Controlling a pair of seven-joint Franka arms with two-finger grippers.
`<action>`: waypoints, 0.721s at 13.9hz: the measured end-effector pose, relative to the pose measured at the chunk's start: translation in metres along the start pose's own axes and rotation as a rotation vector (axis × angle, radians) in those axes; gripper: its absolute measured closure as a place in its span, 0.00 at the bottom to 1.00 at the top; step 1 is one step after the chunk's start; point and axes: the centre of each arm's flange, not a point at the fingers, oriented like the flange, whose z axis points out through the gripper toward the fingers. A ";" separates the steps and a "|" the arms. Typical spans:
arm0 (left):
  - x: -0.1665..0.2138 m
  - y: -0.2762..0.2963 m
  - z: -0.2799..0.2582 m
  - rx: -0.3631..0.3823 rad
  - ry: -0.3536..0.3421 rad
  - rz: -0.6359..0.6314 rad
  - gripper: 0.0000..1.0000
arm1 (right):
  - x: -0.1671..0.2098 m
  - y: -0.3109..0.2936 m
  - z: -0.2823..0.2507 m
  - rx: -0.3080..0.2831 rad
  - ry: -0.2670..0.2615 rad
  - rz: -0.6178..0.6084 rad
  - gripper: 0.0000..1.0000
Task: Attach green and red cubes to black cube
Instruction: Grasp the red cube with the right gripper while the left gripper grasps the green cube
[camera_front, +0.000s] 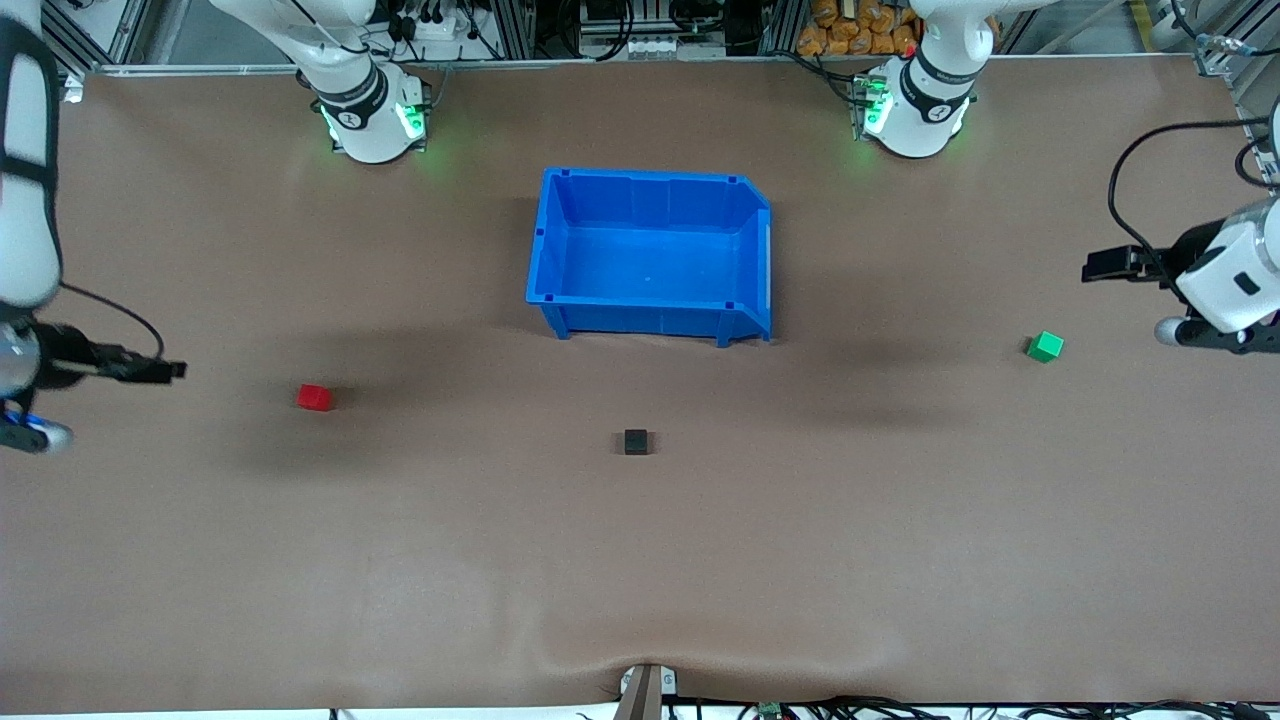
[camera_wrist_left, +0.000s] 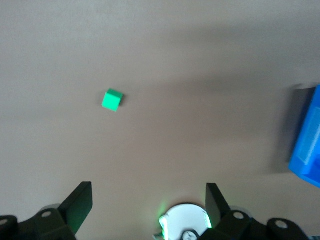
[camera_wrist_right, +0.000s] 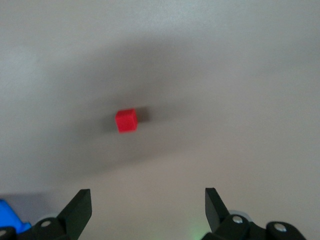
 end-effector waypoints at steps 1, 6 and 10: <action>0.003 -0.011 0.014 -0.003 0.009 0.018 0.00 | 0.014 0.007 0.021 0.015 -0.009 0.015 0.00; 0.005 -0.079 0.102 0.011 0.133 0.122 0.00 | 0.040 -0.010 0.072 0.049 -0.050 0.115 0.00; -0.005 -0.089 0.200 0.051 0.246 0.191 0.00 | 0.042 -0.079 0.121 0.002 -0.101 0.087 0.00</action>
